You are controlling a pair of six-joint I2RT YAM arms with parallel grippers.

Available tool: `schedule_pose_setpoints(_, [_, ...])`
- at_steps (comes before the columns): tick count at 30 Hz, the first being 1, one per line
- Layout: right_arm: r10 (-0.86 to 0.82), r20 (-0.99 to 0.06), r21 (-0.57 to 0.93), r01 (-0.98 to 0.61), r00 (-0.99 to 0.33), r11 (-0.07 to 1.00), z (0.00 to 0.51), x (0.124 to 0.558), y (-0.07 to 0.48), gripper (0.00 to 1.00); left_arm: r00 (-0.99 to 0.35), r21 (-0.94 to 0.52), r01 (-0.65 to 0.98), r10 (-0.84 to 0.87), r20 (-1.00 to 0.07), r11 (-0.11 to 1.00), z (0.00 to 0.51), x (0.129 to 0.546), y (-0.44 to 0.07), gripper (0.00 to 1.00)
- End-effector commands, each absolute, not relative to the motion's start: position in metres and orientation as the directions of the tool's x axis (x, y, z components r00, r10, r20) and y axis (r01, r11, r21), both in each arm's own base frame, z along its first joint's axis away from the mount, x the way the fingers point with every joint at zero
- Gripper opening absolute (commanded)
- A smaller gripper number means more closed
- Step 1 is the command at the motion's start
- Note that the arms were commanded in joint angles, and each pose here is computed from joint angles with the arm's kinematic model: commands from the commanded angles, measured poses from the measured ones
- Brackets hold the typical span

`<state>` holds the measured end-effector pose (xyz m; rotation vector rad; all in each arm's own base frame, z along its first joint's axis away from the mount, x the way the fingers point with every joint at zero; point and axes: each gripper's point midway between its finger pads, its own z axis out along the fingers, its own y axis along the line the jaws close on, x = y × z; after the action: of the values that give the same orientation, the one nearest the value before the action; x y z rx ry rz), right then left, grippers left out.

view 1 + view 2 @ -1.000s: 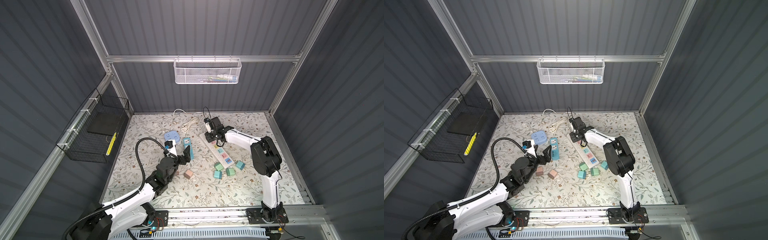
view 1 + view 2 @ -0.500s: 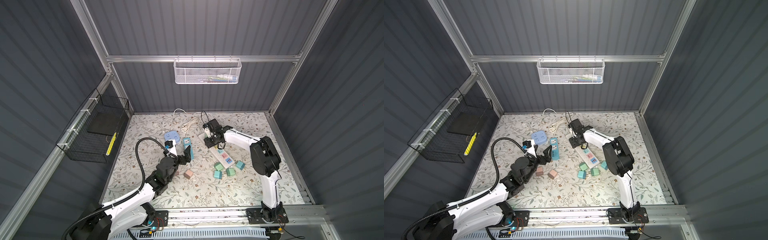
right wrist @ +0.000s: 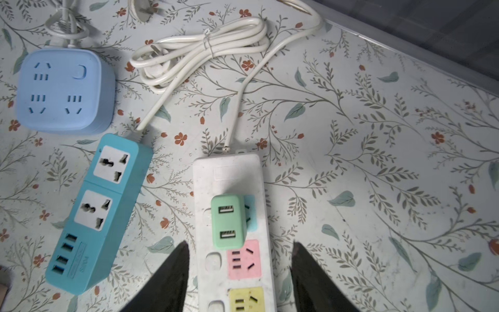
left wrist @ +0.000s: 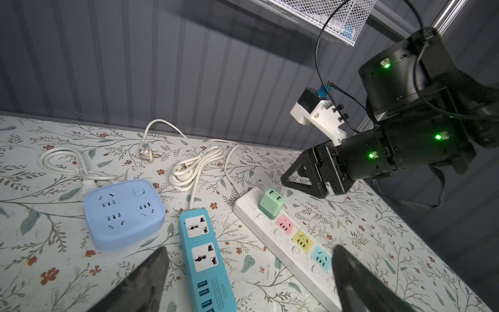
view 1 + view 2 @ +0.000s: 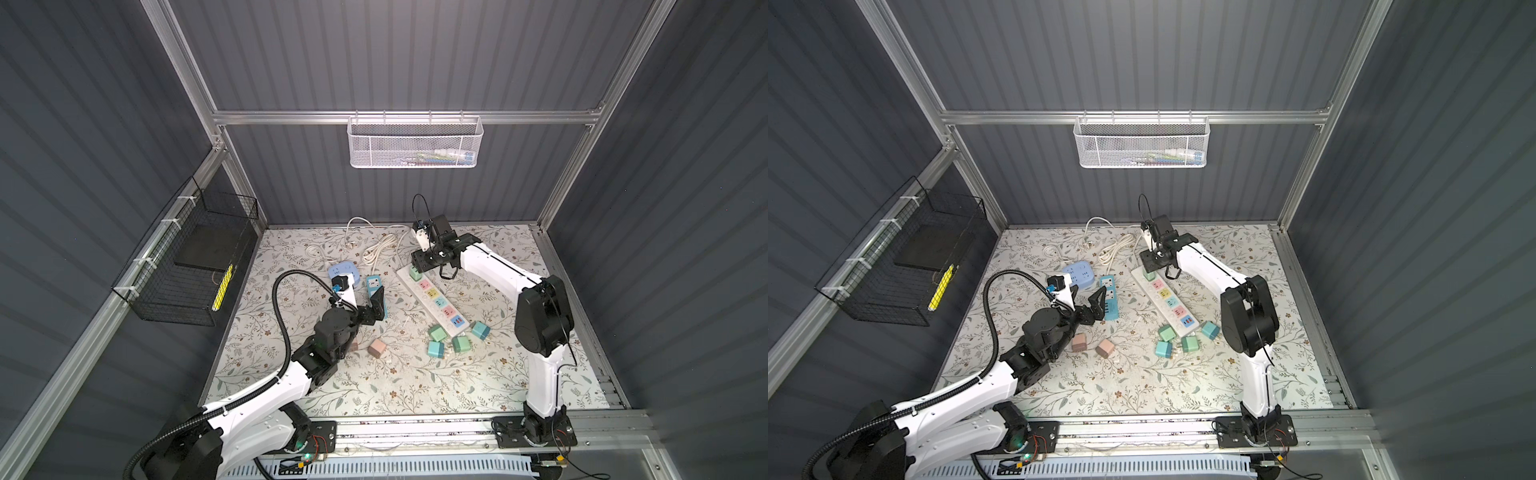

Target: Insert the plug

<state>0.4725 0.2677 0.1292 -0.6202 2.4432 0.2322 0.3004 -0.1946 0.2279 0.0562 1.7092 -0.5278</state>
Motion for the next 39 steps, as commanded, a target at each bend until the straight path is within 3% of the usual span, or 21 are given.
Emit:
schedule_pose_setpoints(1, [-0.372, -0.541, 0.032, -0.461, -0.754, 0.887, 0.107, 0.472, 0.26, 0.6, -0.205, -0.331, 0.327, -0.275, -0.939, 0.885, 0.241, 0.304, -0.196, 0.94])
schedule_pose_setpoints(10, [-0.365, -0.506, 0.009, -0.428, -0.781, 0.904, 0.082, 0.463, 0.246, 0.58, -0.207, -0.328, 0.319, -0.272, -0.94, 0.889, 0.239, 0.304, -0.194, 0.94])
schedule_pose_setpoints(16, [-0.364, -0.525, 0.023, -0.44, -0.77, 0.898, 0.099, 0.462, 0.248, 0.58, -0.218, -0.336, 0.325, -0.275, -0.936, 0.884, 0.238, 0.306, -0.199, 0.94])
schedule_pose_setpoints(23, [-0.361, -0.589, 0.037, -0.47, -0.723, 0.882, 0.151, 0.439, 0.241, 0.78, -0.222, -0.351, 0.339, -0.288, -0.931, 0.873, 0.244, 0.304, -0.201, 0.94])
schedule_pose_setpoints(33, [-0.4, -0.425, 0.115, -0.486, -0.812, 0.866, 0.091, 0.366, 0.223, 0.99, -0.245, -0.357, 0.357, -0.282, -0.928, 0.863, 0.238, 0.305, -0.208, 0.94])
schedule_pose_setpoints(39, [-0.417, -0.327, 0.101, -0.47, -0.848, 0.877, 0.057, 0.352, 0.213, 0.99, -0.246, -0.363, 0.361, -0.288, -0.926, 0.859, 0.239, 0.304, -0.208, 0.94])
